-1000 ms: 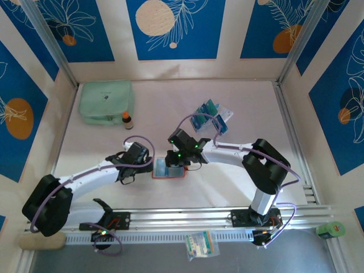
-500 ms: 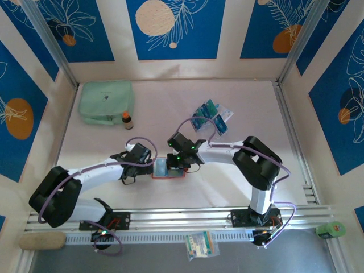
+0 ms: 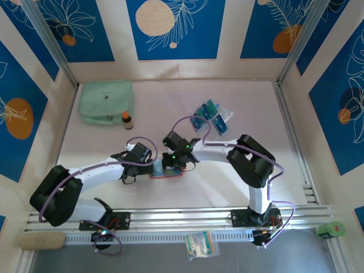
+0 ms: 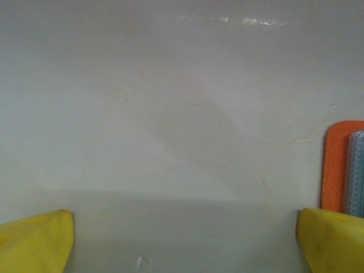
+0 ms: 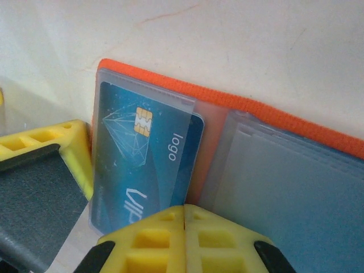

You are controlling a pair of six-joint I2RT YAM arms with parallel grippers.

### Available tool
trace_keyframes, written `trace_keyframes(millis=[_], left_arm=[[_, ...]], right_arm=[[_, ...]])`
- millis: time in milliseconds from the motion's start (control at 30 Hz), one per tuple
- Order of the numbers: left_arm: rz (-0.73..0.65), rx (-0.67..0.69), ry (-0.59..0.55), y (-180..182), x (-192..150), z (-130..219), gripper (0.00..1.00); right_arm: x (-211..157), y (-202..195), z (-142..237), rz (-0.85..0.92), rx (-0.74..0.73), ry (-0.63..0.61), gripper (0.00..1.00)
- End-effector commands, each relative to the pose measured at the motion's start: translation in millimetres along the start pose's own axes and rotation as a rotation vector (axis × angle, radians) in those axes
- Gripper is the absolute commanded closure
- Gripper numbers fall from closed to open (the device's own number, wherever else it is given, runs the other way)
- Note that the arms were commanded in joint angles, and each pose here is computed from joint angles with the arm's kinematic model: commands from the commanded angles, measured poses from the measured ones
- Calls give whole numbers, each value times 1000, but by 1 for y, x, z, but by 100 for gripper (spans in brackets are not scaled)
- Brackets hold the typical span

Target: Put the credit cards into the card holder

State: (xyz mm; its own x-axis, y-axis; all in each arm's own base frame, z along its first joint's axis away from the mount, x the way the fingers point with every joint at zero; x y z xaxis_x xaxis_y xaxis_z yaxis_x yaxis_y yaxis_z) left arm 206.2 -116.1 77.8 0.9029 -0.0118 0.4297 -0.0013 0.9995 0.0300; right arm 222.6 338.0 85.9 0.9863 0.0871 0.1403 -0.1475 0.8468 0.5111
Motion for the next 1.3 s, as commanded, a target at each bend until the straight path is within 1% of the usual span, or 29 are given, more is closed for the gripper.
trace_keyframes(millis=[0,133,400,600,967,1167,1267], left_arm=[[-2,-33,31,-3,-4,-8,0],[14,-45,1,-3,3,2,0],[62,-58,-101,5,27,35,0],[64,-84,-132,4,38,47,0],[30,-174,-166,-8,52,60,0],[36,-228,-162,-22,54,55,0],[18,-247,-154,-32,51,54,0]], right_arm=[[-6,8,-4,8,25,48,94],[-6,10,3,9,35,37,94],[-1,10,29,-2,55,-18,93],[1,9,44,-3,63,-51,93],[8,-15,68,-34,38,-104,93],[13,-27,78,-40,26,-114,93],[16,-32,78,-42,22,-111,93]])
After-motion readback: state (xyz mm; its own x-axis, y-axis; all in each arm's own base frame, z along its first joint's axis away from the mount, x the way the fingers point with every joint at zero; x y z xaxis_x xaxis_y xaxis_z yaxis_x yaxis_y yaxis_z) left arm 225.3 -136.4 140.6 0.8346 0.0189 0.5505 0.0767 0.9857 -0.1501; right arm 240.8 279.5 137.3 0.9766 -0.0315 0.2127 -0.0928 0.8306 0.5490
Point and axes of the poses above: each hand's point on the last joint's axis, 136 mm out from that joint toward the fingers, its own z axis back along the fingers, its own y axis along the line the jaws close on, x = y × z, the point moved 7 cm from there along z, back along the fingers, and after that the axes turned 6 degrees about -z, right-handed, at the moved point
